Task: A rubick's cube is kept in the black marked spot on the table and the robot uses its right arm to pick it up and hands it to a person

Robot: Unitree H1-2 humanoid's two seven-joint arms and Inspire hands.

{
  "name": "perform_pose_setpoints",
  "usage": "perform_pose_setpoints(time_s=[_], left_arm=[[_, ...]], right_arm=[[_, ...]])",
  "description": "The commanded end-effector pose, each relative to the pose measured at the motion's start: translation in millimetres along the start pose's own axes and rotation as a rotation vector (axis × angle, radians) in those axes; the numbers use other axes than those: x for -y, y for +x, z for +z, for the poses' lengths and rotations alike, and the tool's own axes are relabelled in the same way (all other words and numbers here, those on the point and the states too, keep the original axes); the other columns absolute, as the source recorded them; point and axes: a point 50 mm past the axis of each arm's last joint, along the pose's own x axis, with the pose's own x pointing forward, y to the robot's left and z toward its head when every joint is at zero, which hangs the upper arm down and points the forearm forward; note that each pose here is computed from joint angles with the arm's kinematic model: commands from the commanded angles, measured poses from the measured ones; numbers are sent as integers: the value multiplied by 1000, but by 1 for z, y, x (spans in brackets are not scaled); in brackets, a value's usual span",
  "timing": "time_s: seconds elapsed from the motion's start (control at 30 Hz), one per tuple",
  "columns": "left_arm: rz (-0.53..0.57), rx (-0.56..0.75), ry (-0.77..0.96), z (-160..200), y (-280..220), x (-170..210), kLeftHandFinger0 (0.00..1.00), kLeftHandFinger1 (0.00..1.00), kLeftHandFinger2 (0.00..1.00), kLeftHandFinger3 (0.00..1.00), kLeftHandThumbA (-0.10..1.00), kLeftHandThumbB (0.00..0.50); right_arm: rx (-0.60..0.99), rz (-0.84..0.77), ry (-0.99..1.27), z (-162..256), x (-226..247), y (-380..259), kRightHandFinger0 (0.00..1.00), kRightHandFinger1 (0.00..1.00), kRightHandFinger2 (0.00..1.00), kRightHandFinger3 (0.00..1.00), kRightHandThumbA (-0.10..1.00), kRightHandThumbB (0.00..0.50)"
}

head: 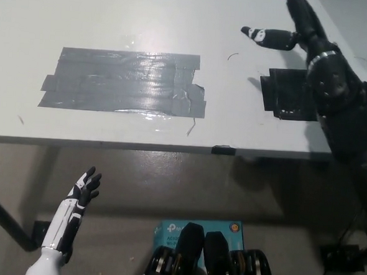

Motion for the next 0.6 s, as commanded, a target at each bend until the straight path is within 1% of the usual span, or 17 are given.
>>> perform_pose_setpoints(time_s=[0.0, 0.03, 0.07, 0.1, 0.13, 0.17, 0.2, 0.27, 0.3, 0.33, 0.37, 0.4, 0.43, 0.53, 0.57], left_arm=[[-16, 76, 13, 17, 7, -3, 1000, 1000, 1000, 1000, 962, 196], [-15, 73, 13, 17, 8, -3, 1000, 1000, 1000, 1000, 962, 198], [-15, 74, 13, 18, 10, -4, 1000, 1000, 1000, 1000, 961, 201], [-15, 76, 13, 20, 13, -4, 1000, 1000, 1000, 1000, 960, 202], [-15, 78, 13, 20, 14, -4, 1000, 1000, 1000, 1000, 960, 202], [-13, 80, 13, 20, 14, -3, 1000, 1000, 1000, 1000, 953, 198], [-13, 80, 13, 20, 14, -3, 1000, 1000, 1000, 1000, 951, 197], [-15, 84, 8, 20, 14, -3, 1000, 1000, 1000, 1000, 944, 191], [-17, 85, 9, 21, 14, -3, 1000, 1000, 1000, 1000, 938, 182], [-20, 80, 7, 19, 11, -1, 1000, 1000, 1000, 1000, 937, 182], [-26, 72, 6, 18, 7, 1, 1000, 1000, 1000, 1000, 928, 178], [-27, 68, 6, 17, 6, 2, 1000, 1000, 1000, 1000, 927, 180], [-27, 66, 7, 17, 6, 2, 1000, 1000, 1000, 1000, 927, 181], [-23, 71, 9, 16, 8, 1, 996, 1000, 1000, 1000, 922, 186], [-22, 68, 10, 15, 8, 1, 991, 1000, 1000, 1000, 928, 199]], right_arm=[[388, -202, 43, 93, 152, -84, 1000, 1000, 1000, 1000, 821, 500], [410, -206, 41, 94, 154, -96, 1000, 1000, 1000, 1000, 834, 500], [440, -214, 34, 95, 156, -112, 1000, 1000, 1000, 1000, 844, 488], [485, -225, 28, 95, 157, -134, 1000, 1000, 1000, 1000, 846, 483], [500, -229, 28, 95, 156, -142, 1000, 1000, 1000, 1000, 846, 482], [523, -231, 37, 93, 152, -162, 1000, 1000, 1000, 1000, 837, 478], [535, -231, 46, 91, 148, -173, 1000, 1000, 1000, 1000, 833, 491], [559, -227, 63, 85, 136, -210, 1000, 1000, 1000, 1000, 908, 495], [556, -216, 76, 81, 128, -230, 1000, 1000, 1000, 1000, 926, 463], [550, -211, 79, 79, 126, -237, 1000, 1000, 1000, 1000, 928, 462], [527, -183, 103, 71, 115, -260, 1000, 1000, 1000, 1000, 934, 386], [513, -167, 114, 66, 109, -274, 1000, 1000, 1000, 1000, 936, 368], [509, -162, 120, 65, 106, -278, 1000, 1000, 1000, 1000, 931, 357], [459, -141, 171, 51, 85, -304, 1000, 1000, 1000, 1000, 904, 358], [446, -145, 181, 48, 82, -309, 1000, 1000, 1000, 1000, 905, 367]])
